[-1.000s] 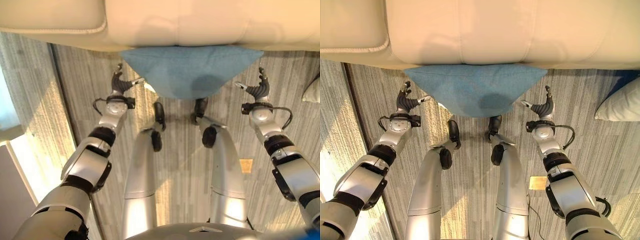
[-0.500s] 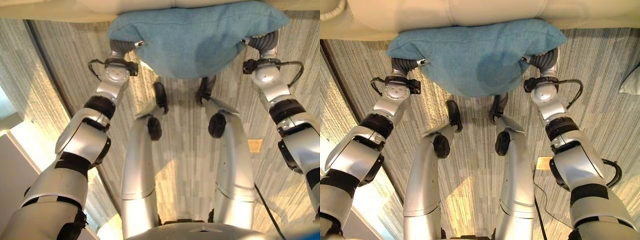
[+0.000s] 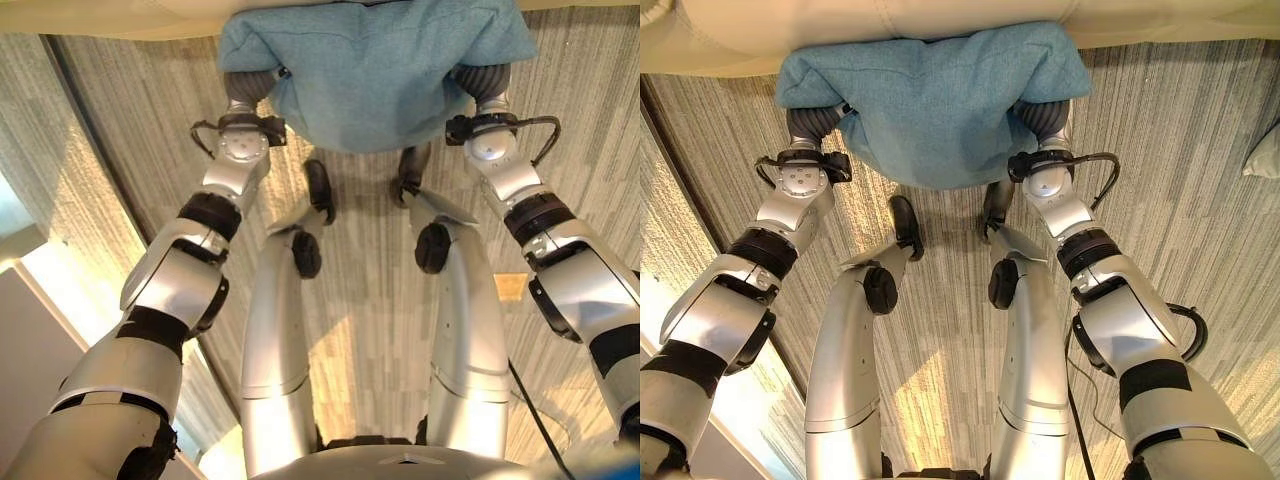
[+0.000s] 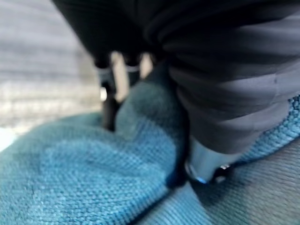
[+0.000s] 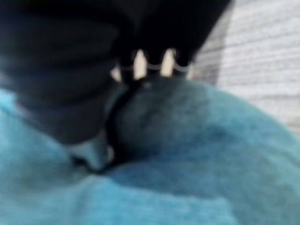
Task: Pick up all the scattered cushions and arrange them neatly on the sofa.
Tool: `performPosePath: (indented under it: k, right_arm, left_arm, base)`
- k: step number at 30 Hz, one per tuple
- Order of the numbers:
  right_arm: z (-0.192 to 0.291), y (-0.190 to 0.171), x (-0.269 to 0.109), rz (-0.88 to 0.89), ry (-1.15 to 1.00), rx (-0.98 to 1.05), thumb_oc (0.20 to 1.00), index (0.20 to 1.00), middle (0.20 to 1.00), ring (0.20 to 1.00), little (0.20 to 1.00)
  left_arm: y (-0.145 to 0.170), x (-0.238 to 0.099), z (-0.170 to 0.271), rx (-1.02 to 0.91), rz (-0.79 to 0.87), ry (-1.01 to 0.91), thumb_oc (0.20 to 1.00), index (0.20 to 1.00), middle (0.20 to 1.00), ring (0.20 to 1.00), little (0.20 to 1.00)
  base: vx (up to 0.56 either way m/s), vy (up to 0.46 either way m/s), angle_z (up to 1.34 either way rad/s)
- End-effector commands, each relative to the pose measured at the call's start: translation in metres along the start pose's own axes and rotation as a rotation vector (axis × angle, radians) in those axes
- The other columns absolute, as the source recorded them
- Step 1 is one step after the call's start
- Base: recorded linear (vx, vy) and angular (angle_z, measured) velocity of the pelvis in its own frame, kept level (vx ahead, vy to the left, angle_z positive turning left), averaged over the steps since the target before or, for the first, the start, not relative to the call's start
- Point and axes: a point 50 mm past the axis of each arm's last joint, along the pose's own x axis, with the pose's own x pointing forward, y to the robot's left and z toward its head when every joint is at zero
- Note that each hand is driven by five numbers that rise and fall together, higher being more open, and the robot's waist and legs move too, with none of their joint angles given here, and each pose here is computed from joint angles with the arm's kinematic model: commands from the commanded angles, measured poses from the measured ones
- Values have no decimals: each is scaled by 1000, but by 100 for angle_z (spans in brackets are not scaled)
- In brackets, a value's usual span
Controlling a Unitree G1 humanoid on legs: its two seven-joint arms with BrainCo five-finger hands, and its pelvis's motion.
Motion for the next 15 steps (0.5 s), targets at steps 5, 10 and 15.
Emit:
performPosePath:
  k: [5, 10, 15]
  right_arm:
    - [25, 59, -41, 262, -163, 217, 200, 200, 200, 200, 200]
    - [14, 44, -56, 258, -179, 230, 200, 200, 200, 200, 200]
    - [-9, 28, -81, 262, -163, 205, 200, 200, 200, 200, 200]
  left_arm:
    - [-36, -32, -1, -236, -147, -90, 200, 200, 200, 200, 200]
    - [-41, -57, -25, -299, -203, -46, 200, 200, 200, 200, 200]
    - [-50, -88, -43, -333, -281, -14, 200, 200, 200, 200, 200]
  base:
    - [-35, -8, 4]
    - [-42, -33, 1]
    - [-25, -9, 3]
